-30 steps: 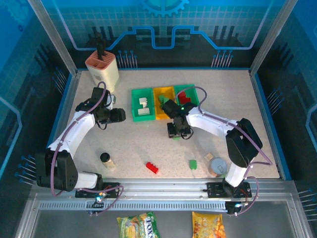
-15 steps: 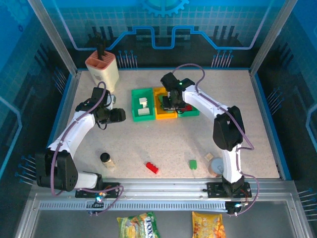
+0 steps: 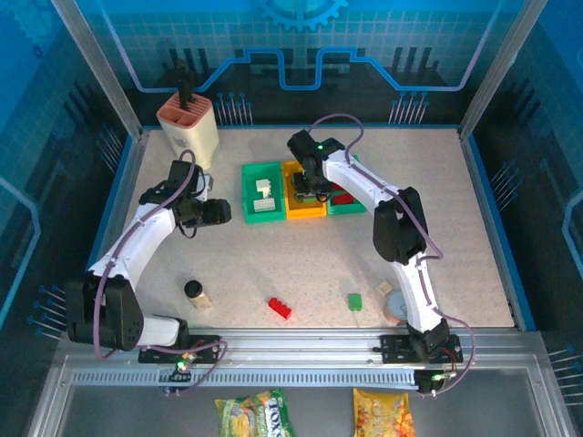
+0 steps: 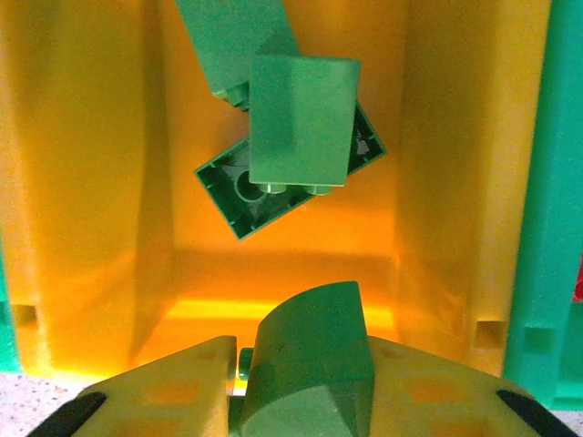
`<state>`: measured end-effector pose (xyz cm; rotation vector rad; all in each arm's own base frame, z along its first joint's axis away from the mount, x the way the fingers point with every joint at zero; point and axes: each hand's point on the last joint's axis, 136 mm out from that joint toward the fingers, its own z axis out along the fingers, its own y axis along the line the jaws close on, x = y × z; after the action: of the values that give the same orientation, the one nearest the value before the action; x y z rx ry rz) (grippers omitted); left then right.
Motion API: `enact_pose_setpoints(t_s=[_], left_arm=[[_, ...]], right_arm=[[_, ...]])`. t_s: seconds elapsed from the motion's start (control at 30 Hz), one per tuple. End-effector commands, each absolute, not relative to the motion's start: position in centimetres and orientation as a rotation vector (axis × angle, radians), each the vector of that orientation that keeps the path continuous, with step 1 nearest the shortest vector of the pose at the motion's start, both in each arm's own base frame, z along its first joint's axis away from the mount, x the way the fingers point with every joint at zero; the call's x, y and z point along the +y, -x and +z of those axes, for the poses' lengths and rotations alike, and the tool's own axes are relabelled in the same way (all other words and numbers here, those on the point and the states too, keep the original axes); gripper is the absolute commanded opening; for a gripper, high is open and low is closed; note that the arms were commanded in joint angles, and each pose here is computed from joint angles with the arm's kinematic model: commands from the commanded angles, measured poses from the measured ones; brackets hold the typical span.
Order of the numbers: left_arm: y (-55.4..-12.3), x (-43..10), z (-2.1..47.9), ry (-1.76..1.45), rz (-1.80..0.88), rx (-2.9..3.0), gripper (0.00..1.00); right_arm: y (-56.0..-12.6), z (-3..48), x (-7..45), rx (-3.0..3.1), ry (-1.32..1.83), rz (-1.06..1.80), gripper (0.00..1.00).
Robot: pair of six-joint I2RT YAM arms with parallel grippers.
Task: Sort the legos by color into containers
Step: Place the lego in the container.
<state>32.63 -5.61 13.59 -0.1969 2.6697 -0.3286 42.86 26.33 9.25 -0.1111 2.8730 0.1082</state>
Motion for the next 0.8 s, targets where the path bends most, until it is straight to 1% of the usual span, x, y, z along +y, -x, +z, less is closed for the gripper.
enact_pose_setpoints(t_s=[0.0, 0.07, 0.17, 0.27, 0.37, 0.6, 0.77], left_arm=[[-32.5, -5.5, 13.7, 0.221, -0.339, 2.681, 0.66], [-32.5, -5.5, 13.6, 0.222, -0.339, 2.682, 0.66], [-32.4, -5.4, 13.6, 0.223, -0.337, 2.683, 0.66], [-32.5, -5.5, 13.7, 0.222, -0.343, 2.68, 0.66], [-32.4, -5.5, 13.7, 0.22, -0.345, 2.678, 0.66], [-32.4, -5.6, 13.7, 0.226, -0.355, 2.682, 0.66], [-32.2, -6.1, 13.8, 0.24, -0.379, 2.696, 0.66]], right_arm=[[-43.0, 8.8, 25.4, 2.887, 0.099, 0.05, 0.35], [-43.1, 8.5, 25.5, 2.89, 0.097, 0.047, 0.36], [-43.1, 8.5, 25.3, 2.89, 0.091, 0.037, 0.41], [-43.1, 9.0, 25.3, 2.878, 0.087, 0.037, 0.45], [-43.2, 10.1, 25.3, 2.863, 0.086, 0.042, 0.47], [-42.1, 14.0, 24.8, 2.812, 0.111, 0.048, 0.48], [-40.2, 15.9, 24.0, 2.796, 0.108, 0.092, 0.48]])
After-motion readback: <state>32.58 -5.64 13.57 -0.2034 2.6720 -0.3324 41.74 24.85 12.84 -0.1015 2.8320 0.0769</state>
